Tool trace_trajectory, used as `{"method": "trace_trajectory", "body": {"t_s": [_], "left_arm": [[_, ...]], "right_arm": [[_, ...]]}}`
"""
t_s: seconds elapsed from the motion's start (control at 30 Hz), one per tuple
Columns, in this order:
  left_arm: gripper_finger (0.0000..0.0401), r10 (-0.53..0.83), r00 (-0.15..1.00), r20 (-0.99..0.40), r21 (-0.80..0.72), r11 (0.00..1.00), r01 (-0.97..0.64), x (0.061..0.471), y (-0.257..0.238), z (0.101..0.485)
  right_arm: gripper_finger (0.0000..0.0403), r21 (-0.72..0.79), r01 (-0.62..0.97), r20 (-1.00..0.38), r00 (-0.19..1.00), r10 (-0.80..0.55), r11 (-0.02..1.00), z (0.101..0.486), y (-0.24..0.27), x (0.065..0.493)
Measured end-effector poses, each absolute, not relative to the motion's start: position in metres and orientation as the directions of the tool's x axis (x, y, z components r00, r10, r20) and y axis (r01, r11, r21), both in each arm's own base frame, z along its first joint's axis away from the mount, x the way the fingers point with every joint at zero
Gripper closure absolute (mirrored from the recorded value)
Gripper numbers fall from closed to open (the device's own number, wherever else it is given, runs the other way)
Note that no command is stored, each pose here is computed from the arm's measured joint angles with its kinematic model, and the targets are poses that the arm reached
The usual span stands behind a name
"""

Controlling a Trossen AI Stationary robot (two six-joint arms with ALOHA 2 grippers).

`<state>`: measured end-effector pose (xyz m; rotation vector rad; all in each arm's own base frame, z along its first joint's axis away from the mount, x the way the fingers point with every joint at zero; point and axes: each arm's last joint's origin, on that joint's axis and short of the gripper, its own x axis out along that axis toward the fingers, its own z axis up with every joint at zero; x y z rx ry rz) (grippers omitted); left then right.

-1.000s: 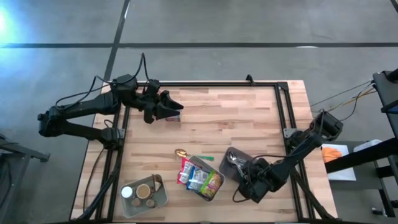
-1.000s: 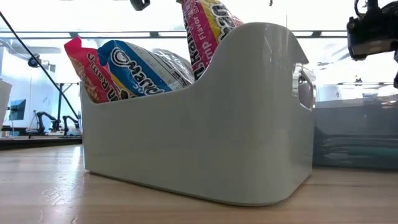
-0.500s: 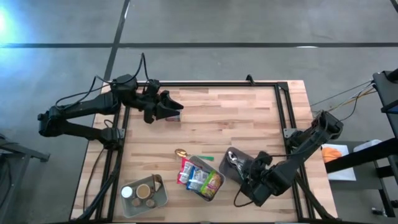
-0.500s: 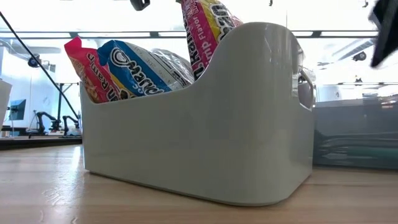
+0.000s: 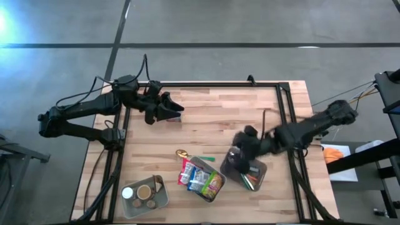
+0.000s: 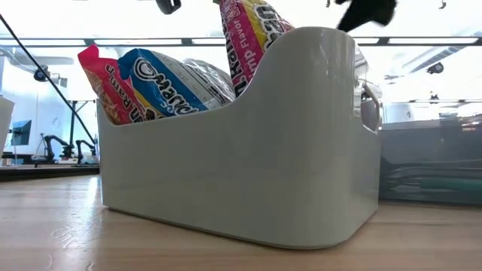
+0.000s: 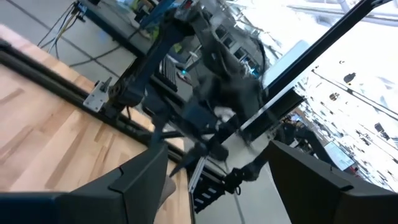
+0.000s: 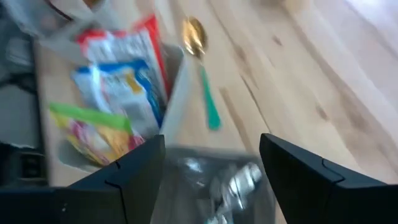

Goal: Pick & Place Food Item
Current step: Put the green spoon into the black bin

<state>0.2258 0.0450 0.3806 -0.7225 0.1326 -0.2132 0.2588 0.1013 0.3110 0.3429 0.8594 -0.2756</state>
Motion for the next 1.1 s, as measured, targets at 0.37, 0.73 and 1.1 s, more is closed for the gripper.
{"method": "trace_trajectory", "body": {"t_s": [0.37, 0.73, 1.1], "left_arm": [[0.0123, -0.244, 0.963, -0.113, -0.696, 0.711, 0.098, 0.225, 0.045, 0.374], [0.0123, -0.068, 0.991, -0.113, -0.704, 0.710, -0.032, 0.226, 0.051, 0.374], [0.0123, 0.088, 0.993, -0.084, -0.756, 0.644, -0.121, 0.227, 0.055, 0.377]], "right_arm": [[0.0141, 0.211, 0.281, -0.712, 0.701, -0.050, 0.936, 0.294, 0.028, 0.269], [0.0141, 0.103, -0.051, -0.805, 0.582, 0.113, 0.993, 0.234, -0.005, 0.302], [0.0141, 0.061, -0.201, -0.668, 0.720, 0.190, 0.978, 0.199, -0.014, 0.307]]}}
